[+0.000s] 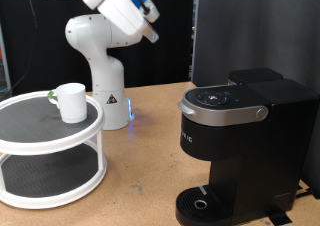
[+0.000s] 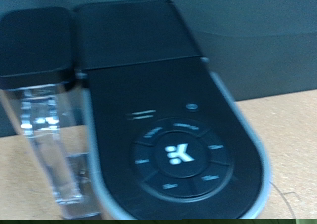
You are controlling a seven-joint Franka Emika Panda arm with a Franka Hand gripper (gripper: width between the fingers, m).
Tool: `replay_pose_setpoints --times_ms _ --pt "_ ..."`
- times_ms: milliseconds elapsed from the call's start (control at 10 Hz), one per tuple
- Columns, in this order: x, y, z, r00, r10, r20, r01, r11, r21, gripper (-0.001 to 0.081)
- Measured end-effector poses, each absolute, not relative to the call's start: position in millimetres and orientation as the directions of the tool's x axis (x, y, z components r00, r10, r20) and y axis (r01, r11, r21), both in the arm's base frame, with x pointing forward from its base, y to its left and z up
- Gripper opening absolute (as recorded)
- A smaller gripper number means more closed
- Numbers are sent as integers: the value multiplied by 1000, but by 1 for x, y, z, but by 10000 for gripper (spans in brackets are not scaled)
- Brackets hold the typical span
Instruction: Make a cup of coffee with the keurig machine
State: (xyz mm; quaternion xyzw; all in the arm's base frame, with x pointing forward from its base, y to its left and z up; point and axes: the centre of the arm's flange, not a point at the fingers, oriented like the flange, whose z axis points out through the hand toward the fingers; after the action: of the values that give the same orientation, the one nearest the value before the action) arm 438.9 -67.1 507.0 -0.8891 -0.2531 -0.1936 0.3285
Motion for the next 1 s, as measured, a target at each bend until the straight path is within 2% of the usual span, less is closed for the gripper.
replay_pose_setpoints --times_ms 300,500,1000 --pt "407 -87 515 777 385 498 620 -609 -496 2" --pt "407 -88 513 779 385 495 617 -605 -502 2" --pt "355 -130 514 733 462 500 679 -447 -582 2"
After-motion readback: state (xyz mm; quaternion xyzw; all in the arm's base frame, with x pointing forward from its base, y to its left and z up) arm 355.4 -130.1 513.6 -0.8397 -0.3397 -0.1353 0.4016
